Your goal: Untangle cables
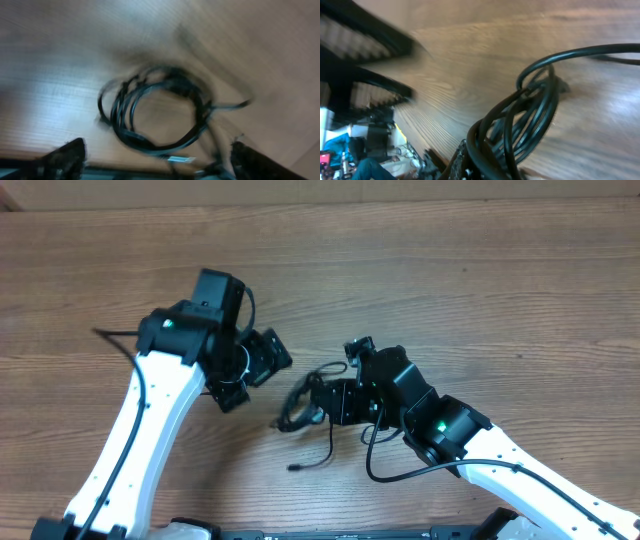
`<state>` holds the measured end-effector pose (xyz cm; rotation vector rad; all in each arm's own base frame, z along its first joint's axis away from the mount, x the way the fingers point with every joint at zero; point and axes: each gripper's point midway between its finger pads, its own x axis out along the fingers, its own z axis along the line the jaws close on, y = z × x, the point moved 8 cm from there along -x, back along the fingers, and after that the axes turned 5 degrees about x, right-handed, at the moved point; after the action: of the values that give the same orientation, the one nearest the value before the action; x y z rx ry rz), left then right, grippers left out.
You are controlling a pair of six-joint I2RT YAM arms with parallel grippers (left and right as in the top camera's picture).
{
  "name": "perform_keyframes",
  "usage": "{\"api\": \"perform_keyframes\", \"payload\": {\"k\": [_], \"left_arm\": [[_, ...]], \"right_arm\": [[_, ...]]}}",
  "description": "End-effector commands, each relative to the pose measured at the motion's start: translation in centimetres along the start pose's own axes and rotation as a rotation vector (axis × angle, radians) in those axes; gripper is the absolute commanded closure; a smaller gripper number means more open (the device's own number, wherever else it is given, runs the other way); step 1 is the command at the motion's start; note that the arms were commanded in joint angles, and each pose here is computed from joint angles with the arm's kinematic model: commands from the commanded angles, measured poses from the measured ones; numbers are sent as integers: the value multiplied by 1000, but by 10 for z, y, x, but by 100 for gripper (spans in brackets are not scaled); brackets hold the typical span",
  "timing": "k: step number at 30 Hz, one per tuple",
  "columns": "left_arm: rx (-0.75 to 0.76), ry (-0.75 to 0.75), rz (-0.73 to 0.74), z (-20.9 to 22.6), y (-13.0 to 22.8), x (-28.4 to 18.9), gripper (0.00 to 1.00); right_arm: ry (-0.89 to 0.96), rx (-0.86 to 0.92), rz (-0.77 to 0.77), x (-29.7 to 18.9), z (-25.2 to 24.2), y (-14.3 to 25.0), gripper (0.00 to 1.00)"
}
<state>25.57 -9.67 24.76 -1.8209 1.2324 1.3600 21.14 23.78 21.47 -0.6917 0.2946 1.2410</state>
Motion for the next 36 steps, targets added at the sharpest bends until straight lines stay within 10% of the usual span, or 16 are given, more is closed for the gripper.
{"api": "perform_keyframes", "payload": {"k": [1,11,23,28,31,34,36], "left_arm": [[87,8,100,-4,1,9,20],[-39,-87,196,-1,-5,39,47],[-118,-170,251,-20,0,84,38],[-170,-182,262,-25,-5,103,84],[-177,-213,284,-22,-5,113,95],[-169,-242,309,-21,-2,120,87],[-144,-244,316,-21,-2,122,51]], "right_arm": [[-5,2,-48,-5,-1,-12,96],[-5,90,-89,-21,-24,-40,96],[-59,90,-56,-23,-21,-41,96],[-68,90,-45,-23,-20,-40,96],[-69,89,-45,-23,-20,-40,96],[-69,88,-47,-23,-20,-41,96],[-70,87,-48,-23,-20,-41,96]]}}
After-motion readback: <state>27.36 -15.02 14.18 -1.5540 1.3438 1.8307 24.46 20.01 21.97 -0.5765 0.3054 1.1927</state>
